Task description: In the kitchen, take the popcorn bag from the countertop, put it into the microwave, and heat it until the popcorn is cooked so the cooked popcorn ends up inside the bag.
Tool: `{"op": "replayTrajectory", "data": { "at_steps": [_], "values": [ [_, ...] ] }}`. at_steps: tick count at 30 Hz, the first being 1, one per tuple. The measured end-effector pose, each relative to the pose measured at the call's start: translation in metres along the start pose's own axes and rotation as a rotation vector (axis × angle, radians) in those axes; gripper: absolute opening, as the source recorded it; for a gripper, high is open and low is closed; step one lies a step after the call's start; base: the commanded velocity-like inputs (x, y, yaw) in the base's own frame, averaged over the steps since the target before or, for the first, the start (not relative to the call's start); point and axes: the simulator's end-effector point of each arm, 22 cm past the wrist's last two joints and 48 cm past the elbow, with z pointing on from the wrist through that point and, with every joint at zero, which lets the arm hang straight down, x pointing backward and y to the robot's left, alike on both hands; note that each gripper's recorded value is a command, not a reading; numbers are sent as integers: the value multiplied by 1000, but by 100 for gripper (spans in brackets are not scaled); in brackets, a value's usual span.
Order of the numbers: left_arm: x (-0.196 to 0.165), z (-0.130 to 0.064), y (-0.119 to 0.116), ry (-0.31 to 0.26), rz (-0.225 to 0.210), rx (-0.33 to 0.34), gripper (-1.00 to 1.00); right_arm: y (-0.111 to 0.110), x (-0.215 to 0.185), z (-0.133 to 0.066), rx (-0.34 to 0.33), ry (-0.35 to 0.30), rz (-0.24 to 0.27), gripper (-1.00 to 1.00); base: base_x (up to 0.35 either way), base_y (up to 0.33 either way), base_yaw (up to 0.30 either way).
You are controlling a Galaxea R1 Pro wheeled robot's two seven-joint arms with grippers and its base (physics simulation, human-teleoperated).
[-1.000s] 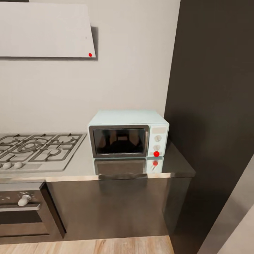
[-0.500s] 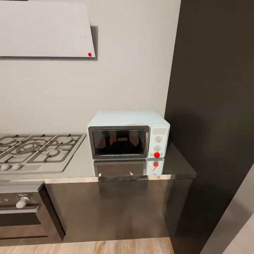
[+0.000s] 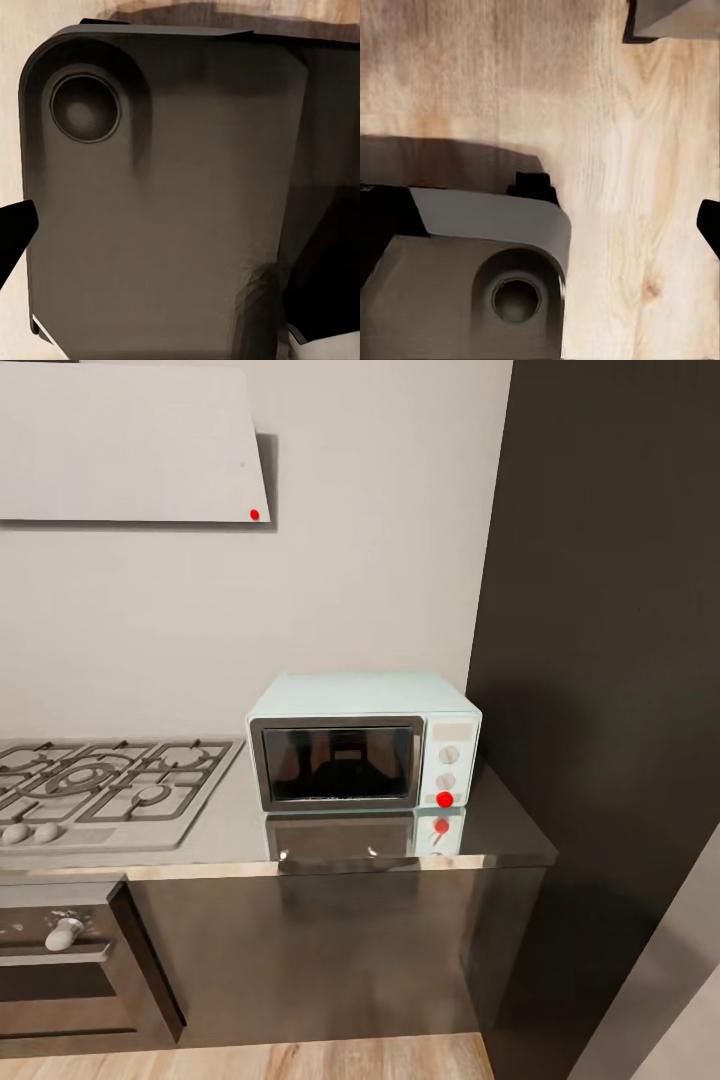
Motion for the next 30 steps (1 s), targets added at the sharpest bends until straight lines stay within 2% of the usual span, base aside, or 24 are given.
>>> {"op": "replayTrajectory", "data": {
  "at_steps": [1, 2, 4, 6, 9, 13, 17, 18, 19, 21, 22, 23, 26, 29, 30],
  "values": [
    [0, 0, 0, 0, 0, 0, 100, -3, -37, -12, 8, -30, -1, 100, 0, 0, 0],
    [0, 0, 0, 0, 0, 0, 100, -10, -93, -36, 21, -114, 3, 100, 0, 0, 0],
    [0, 0, 0, 0, 0, 0, 100, -19, -155, -78, 38, -200, 15, 100, 0, 0, 0],
    [0, 0, 0, 0, 1, 0, 100, -25, -194, -119, 50, -251, 25, 100, 0, 0, 0],
    [0, 0, 0, 0, 0, 0, 100, -31, -226, -166, 61, -307, 35, 100, 0, 0, 0],
    [0, 0, 0, 0, -1, 0, 100, -35, -244, -195, 68, -323, 48, 100, 0, 0, 0],
    [0, 0, 0, 0, -2, 0, 100, -40, -300, -227, 74, -420, 56, 100, 0, 0, 0],
    [0, 0, 0, 0, -2, 0, 100, -43, -351, -260, 74, -517, 64, 100, 0, 0, 0],
    [0, 0, 0, 0, -2, 0, 100, -50, -425, -323, 81, -667, 74, 100, 0, 0, 0],
    [0, 0, 0, 0, -2, 0, 100, -54, -472, -375, 85, -777, 81, 100, 0, 0, 0],
    [0, 0, 0, 0, -2, 0, 100, -56, -487, -395, 86, -816, 84, 100, 0, 0, 0],
    [0, 0, 0, 0, -2, 0, 100, -58, -508, -425, 89, -876, 87, 100, 0, 0, 0],
    [0, 0, 0, 0, -1, 0, 100, -56, -540, -478, 81, -975, 94, 100, 0, 0, 0],
    [0, 0, 0, 0, -1, 0, 100, -39, -551, -496, 46, -1008, 99, 100, 0, 0, 0],
    [0, 0, 0, 0, -1, 0, 100, -23, -553, -498, 15, -1010, 101, 100, 0, 0, 0]
  ]
}}
